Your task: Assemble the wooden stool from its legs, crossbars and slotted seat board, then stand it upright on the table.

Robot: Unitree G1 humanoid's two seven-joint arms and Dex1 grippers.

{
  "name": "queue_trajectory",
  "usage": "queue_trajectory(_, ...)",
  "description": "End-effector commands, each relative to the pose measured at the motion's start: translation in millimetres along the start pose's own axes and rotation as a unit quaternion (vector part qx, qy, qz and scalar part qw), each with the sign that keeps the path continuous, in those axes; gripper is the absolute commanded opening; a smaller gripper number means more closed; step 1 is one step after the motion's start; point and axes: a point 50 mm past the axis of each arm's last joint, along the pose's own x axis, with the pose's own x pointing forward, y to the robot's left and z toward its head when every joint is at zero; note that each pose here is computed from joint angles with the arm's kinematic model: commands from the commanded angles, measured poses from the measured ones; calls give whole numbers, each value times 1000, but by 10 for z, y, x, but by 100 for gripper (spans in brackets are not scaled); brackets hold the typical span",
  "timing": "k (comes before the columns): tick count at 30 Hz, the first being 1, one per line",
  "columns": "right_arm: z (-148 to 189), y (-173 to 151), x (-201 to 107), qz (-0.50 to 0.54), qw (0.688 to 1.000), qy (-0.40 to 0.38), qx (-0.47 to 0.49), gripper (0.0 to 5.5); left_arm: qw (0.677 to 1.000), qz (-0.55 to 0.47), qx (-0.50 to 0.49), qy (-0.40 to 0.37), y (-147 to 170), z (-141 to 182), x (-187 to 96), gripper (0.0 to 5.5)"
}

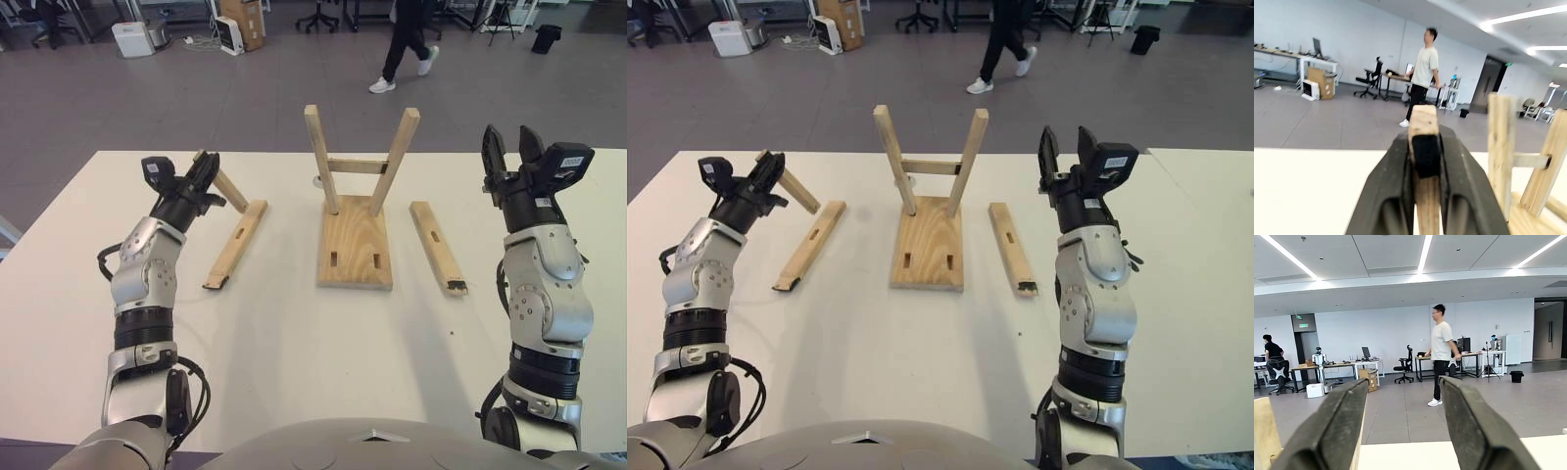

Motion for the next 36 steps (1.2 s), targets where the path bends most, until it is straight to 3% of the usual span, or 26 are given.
queue_trajectory(1, -59, -6, 0, 2, 1000, 14, -21, 267, 997, 29, 47, 45, 198, -224, -15, 41)
queue_trajectory(7, -61, -51, 23, -11, 1000, 9, -21, 267, 997, 34, 47, 58, 243, -420, -34, 41)
queue_trajectory(16, -114, 6, -24, 3, 999, 21, -31, 267, 999, 12, 45, 27, 66, -312, -1, 41)
queue_trajectory(30, -164, 49, -19, 13, 999, 31, -31, 267, 993, 51, 47, 91, 214, -553, -136, 41)
queue_trajectory(36, -176, 80, -22, 16, 999, 32, -32, 267, 988, 30, 74, 130, 114, -759, -180, 41)
